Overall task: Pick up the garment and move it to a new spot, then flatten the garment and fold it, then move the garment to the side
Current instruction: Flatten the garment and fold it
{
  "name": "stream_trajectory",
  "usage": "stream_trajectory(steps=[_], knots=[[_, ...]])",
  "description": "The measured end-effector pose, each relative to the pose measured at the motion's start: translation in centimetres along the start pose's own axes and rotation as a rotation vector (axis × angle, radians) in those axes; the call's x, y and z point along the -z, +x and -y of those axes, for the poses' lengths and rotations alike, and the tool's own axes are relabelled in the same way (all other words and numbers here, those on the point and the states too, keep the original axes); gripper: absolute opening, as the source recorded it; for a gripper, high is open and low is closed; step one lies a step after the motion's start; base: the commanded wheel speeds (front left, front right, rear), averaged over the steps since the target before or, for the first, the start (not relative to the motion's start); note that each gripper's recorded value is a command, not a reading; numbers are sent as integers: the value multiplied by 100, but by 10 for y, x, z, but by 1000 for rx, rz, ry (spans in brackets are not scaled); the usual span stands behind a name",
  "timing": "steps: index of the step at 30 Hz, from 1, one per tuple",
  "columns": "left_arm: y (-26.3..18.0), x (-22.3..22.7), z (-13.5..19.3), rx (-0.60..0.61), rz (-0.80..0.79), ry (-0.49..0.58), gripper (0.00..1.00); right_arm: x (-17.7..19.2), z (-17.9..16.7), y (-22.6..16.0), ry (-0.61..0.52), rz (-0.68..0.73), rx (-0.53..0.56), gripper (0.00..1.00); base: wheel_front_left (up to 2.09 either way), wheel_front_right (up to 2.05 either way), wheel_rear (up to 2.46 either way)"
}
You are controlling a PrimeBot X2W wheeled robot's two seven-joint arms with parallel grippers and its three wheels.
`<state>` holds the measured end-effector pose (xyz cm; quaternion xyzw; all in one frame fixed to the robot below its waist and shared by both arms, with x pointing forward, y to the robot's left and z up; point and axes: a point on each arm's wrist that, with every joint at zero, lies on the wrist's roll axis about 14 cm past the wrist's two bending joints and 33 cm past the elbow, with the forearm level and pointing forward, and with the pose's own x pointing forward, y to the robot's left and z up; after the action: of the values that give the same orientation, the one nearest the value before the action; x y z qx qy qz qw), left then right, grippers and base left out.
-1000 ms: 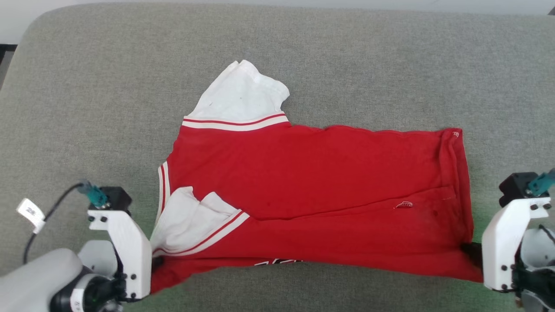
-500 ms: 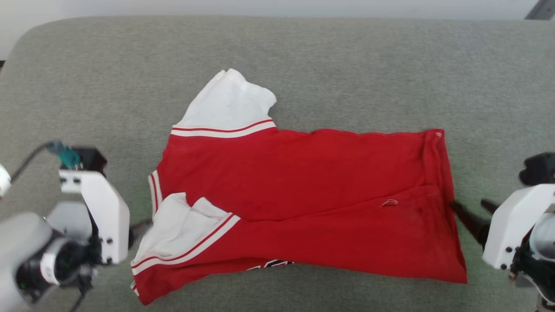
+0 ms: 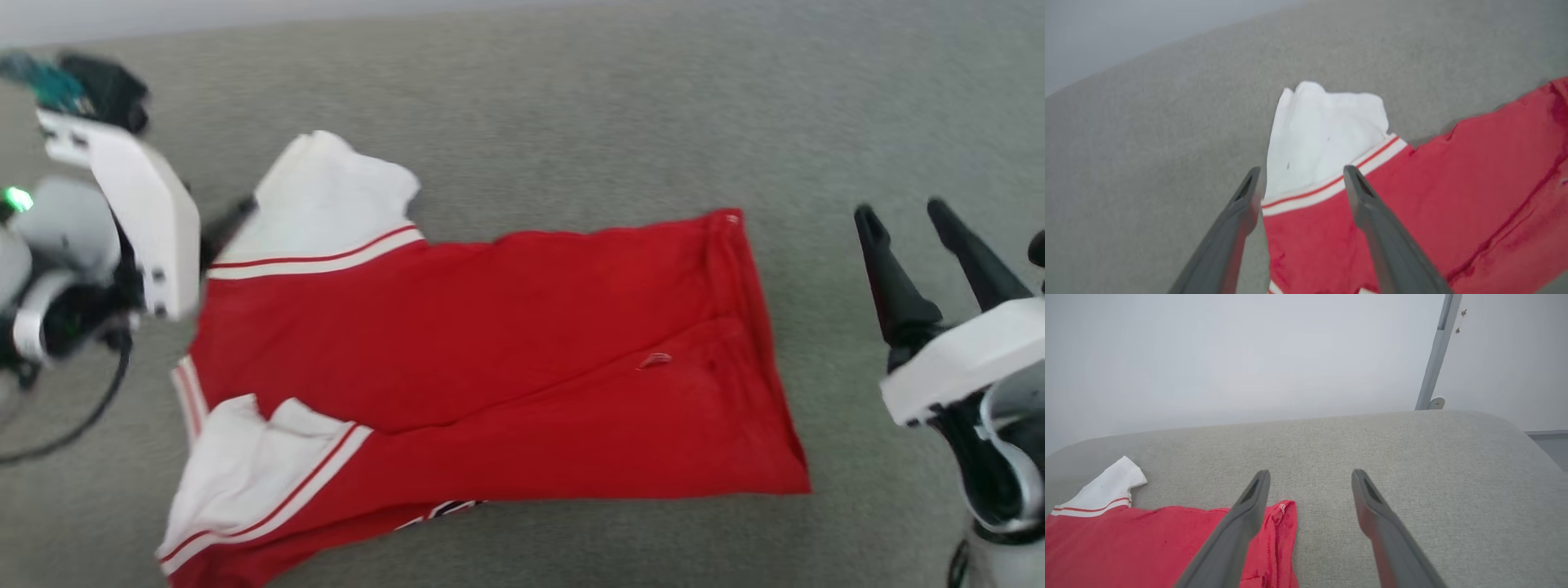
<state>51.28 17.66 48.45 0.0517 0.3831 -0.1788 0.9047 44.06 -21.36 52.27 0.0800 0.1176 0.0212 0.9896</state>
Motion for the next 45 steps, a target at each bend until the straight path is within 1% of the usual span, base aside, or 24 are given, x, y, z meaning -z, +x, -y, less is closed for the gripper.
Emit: stream_trajectory(steps=[4, 5, 7, 10, 13, 18, 22, 24, 25, 26, 28, 30, 31, 32, 34, 36, 37, 41, 42, 43, 44, 45], knots=[[30, -18, 2, 29, 9, 13, 100, -10, 7, 1, -25, 100, 28, 100, 0, 0, 0], [30, -18, 2, 29, 9, 13, 100, -10, 7, 1, -25, 100, 28, 100, 0, 0, 0], [45, -22, 3, 41, 0, 13, 100, -12, 10, 2, -21, 135, 40, 100, 0, 0, 0], [69, -23, 5, 55, -32, 27, 100, -6, 16, 3, -9, 137, 59, 100, 0, 0, 0], [90, -19, 5, 60, -75, 22, 100, 6, 23, 5, -6, 104, 78, 100, 0, 0, 0], [120, -1, -2, 52, -162, 14, 100, 34, 27, 11, 3, -8, 84, 100, 0, 0, 0], [139, 7, -7, 38, -197, 10, 100, 44, 23, 22, 7, -66, 62, 100, 0, 0, 0], [146, 9, -8, 36, -216, -2, 100, 54, 20, 29, -3, -118, 45, 100, 0, 0, 0], [149, 11, -9, 32, -235, -12, 37, 58, 19, 32, 0, -139, 36, 100, 0, 0, 0], [150, 13, -9, 31, -250, -13, 0, 62, 16, 37, 8, -166, 26, 100, 0, 0, 0], [153, 12, -10, 24, -259, -12, 0, 72, 7, 46, -7, -233, -12, 100, 0, 0, 0], [156, 11, -9, 26, -263, -18, 0, 80, -1, 56, 0, -295, -42, 100, 0, 0, 0], [157, 11, -6, 33, -264, -17, 0, 90, -7, 64, -23, -369, -71, 100, 0, 0, 0], [157, 11, -6, 31, -264, -14, 0, 95, -10, 68, -23, -411, -83, 100, 0, 0, 0], [157, 9, -6, 33, -260, -14, 0, 108, -15, 73, -55, -502, -108, 100, 0, 0, 0], [157, 9, -7, 29, -256, -9, 0, 118, -21, 78, -61, -582, -132, 100, 0, 0, 0], [156, 9, -7, 29, -254, -6, 0, 123, -23, 80, -86, -625, -142, 100, 0, 0, 0], [155, 9, -9, 28, -243, -9, 0, 132, -31, 89, -141, -745, -183, 100, 0, 0, 0], [154, 9, -9, 27, -241, -11, 0, 136, -34, 89, -139, -782, -194, 100, 0, 0, 0], [154, 9, -10, 26, -237, -12, 0, 138, -35, 90, -159, -813, -203, 48, 0, 0, 0], [153, 9, -10, 26, -235, -14, 0, 138, -35, 91, -183, -835, -207, 0, 0, 0, 0], [152, 9, -10, 24, -229, -15, 0, 138, -34, 92, -197, -851, -209, 0, 0, 0, 0]])
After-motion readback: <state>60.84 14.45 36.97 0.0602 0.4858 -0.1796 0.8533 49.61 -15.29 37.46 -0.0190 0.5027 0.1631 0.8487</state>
